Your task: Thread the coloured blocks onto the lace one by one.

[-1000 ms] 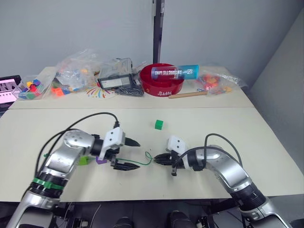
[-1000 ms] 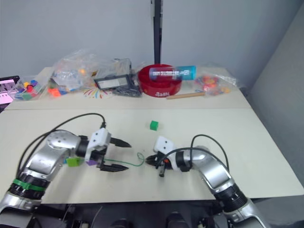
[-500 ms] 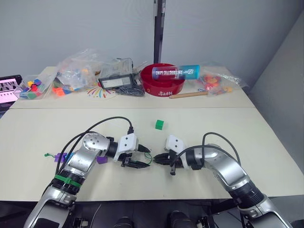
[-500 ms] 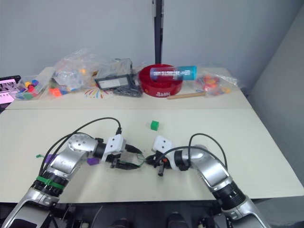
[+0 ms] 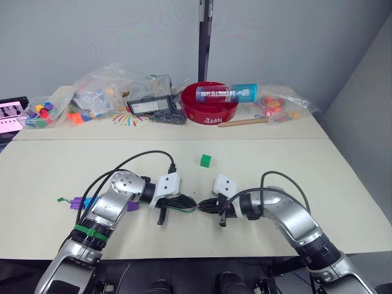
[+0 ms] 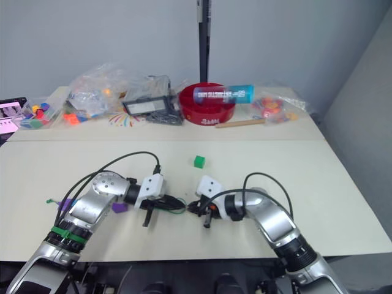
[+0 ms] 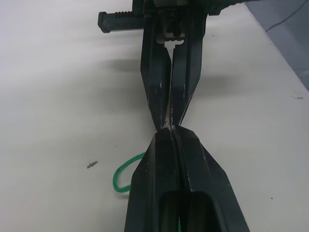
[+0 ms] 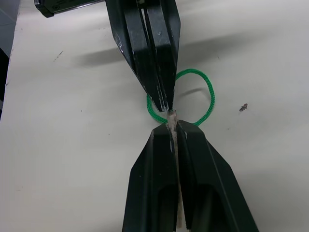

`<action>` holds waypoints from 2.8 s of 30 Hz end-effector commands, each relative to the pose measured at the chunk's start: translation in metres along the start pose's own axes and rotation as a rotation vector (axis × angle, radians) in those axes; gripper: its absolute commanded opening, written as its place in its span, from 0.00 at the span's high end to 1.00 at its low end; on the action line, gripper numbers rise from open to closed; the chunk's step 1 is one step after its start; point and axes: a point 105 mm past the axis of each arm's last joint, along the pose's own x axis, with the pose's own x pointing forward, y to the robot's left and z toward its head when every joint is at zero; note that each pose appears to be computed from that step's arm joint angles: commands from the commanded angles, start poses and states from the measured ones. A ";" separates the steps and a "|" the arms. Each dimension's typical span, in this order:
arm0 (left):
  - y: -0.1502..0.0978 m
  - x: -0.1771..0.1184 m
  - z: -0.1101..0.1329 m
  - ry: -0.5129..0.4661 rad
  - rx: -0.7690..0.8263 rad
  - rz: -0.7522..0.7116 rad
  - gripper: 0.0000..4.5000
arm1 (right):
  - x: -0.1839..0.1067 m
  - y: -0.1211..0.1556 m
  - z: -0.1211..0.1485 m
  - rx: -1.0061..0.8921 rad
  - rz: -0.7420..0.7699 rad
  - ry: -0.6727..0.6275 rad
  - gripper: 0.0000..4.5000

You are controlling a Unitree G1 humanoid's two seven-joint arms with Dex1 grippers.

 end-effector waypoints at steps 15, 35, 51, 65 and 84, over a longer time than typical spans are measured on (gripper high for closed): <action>0.005 -0.013 0.011 0.022 0.061 0.018 0.43 | -0.003 0.003 -0.025 0.010 -0.017 0.106 1.00; -0.004 -0.002 0.011 0.021 0.083 -0.025 0.00 | -0.032 0.003 -0.048 0.066 -0.060 0.115 0.67; 0.004 0.010 0.018 0.018 0.085 -0.025 0.00 | -0.027 0.003 -0.012 -0.031 -0.055 0.010 0.98; 0.011 0.021 0.007 0.002 0.017 -0.008 0.06 | -0.030 0.003 0.001 -0.047 -0.069 -0.005 0.99; 0.012 0.018 0.004 -0.005 -0.009 0.012 0.99 | -0.032 0.003 -0.004 -0.030 -0.070 0.003 1.00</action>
